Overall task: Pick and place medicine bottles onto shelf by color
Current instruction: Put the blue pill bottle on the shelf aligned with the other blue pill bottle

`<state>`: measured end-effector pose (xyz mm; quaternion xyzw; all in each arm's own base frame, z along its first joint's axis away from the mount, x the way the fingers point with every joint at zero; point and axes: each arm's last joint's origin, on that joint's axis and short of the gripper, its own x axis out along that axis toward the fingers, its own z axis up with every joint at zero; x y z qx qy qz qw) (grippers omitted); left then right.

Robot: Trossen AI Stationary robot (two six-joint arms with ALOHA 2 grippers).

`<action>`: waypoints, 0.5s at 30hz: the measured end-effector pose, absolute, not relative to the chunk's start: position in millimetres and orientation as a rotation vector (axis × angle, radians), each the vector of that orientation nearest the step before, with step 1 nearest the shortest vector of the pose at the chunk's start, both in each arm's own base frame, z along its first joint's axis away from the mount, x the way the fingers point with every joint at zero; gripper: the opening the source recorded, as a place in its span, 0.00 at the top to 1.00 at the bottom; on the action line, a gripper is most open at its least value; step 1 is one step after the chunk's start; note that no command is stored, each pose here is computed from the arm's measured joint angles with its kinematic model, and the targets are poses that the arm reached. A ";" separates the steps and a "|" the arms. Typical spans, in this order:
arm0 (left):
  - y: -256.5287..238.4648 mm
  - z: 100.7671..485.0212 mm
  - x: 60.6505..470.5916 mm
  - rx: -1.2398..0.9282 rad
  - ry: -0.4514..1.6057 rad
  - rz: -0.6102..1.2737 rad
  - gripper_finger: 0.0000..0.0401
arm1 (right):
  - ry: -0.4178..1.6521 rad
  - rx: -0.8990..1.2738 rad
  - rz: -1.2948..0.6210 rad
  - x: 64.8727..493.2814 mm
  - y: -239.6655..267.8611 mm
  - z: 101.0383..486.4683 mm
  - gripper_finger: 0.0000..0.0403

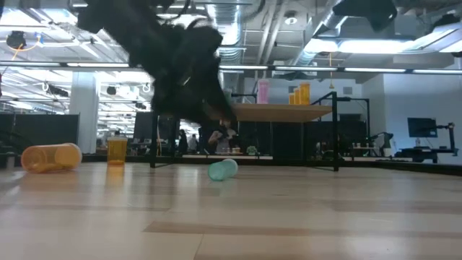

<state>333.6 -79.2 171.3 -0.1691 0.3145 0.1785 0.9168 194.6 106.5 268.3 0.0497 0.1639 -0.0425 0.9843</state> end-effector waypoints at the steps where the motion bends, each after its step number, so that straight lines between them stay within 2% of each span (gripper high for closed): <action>1: -77.9 167.0 330.2 -0.342 0.678 0.398 0.30 | 0.321 0.095 -0.089 195.3 108.8 268.0 0.42; 15: -73.6 141.8 332.2 -0.434 0.736 0.507 0.30 | 0.310 0.068 -0.119 203.4 106.6 265.6 0.42</action>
